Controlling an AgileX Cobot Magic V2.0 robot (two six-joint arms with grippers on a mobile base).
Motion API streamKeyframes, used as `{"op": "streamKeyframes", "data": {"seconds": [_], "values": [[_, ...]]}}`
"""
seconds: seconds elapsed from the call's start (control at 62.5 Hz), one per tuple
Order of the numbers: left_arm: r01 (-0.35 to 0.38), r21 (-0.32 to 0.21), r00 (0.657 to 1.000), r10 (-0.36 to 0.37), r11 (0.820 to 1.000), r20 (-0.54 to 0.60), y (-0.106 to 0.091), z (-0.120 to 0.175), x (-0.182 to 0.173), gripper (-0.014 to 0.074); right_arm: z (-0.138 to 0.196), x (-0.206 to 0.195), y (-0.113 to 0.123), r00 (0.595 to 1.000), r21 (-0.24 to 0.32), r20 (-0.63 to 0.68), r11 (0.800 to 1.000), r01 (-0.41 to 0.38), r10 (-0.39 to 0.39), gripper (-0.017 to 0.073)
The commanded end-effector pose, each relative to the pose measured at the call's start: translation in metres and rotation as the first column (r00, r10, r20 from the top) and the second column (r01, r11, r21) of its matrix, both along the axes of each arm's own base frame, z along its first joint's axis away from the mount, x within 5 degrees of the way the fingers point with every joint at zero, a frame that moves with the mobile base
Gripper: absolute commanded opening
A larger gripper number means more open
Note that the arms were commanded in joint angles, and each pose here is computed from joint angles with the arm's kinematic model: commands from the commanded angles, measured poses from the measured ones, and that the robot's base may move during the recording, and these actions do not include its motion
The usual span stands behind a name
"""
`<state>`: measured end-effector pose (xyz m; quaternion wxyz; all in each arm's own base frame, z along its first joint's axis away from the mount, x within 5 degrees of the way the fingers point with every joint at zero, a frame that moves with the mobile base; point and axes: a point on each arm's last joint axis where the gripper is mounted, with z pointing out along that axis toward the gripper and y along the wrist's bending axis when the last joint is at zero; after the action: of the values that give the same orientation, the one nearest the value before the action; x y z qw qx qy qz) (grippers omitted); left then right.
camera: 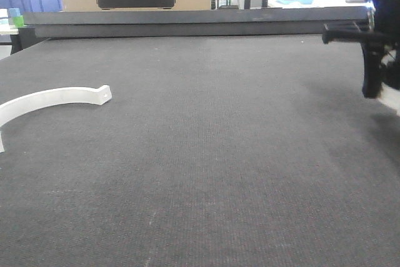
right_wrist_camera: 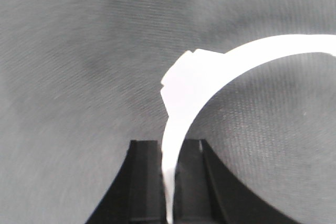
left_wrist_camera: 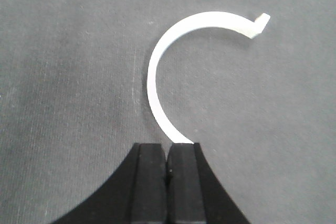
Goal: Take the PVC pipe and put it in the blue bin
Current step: 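Lower the left gripper onto the other white pipe arc and close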
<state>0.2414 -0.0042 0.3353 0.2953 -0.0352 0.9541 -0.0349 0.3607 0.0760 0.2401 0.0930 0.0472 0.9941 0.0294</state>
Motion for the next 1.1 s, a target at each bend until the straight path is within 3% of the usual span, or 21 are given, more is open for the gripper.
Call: {"op": "streamKeyframes", "data": {"seconds": [0.0, 0.096, 0.176, 0.56, 0.64, 0.736, 0.848, 1.088], "values": [[-0.005, -0.007, 0.999, 0.005, 1.0, -0.053, 0.0, 0.008, 0.008, -0.0111, 0.02, -0.007, 0.01, 0.988, -0.031, 0.031, 0.988, -0.15, 0.151, -0.0158], [0.0, -0.007, 0.988, -0.001, 1.0, -0.154, 0.0, 0.005, 0.025, -0.0111, 0.028, -0.014, 0.024, 0.965, -0.046, 0.047, 0.965, -0.256, 0.258, -0.0158], [0.003, -0.003, 0.972, -0.003, 1.0, -0.233, 0.0, -0.003, 0.04, -0.0111, 0.031, -0.02, 0.035, 0.953, -0.048, 0.052, 0.954, -0.295, 0.298, -0.0158], [0.021, 0.018, 0.917, -0.012, 1.0, -0.399, 0.002, -0.069, 0.109, -0.0106, 0.032, -0.022, 0.042, 0.948, -0.04, 0.056, 0.949, -0.312, 0.314, -0.0158], [0.038, 0.021, 0.91, -0.026, 0.999, -0.413, 0.002, -0.08, 0.114, -0.0041, 0.032, -0.022, 0.042, 0.948, -0.038, 0.06, 0.949, -0.312, 0.314, -0.0158], [0.035, 0.017, 0.916, -0.025, 0.999, -0.401, 0.001, -0.088, 0.121, 0.0127, 0.032, -0.022, 0.042, 0.948, -0.038, 0.058, 0.949, -0.312, 0.314, -0.0158], [0.033, 0.016, 0.923, -0.024, 0.999, -0.385, 0.001, -0.091, 0.125, 0.0256, 0.031, -0.022, 0.042, 0.948, -0.038, 0.063, 0.949, -0.312, 0.314, -0.0158], [0.031, 0.014, 0.911, -0.023, 0.999, -0.412, 0.001, -0.113, 0.134, 0.024, 0.029, -0.022, 0.042, 0.948, -0.038, 0.062, 0.949, -0.312, 0.313, -0.0158]]}}
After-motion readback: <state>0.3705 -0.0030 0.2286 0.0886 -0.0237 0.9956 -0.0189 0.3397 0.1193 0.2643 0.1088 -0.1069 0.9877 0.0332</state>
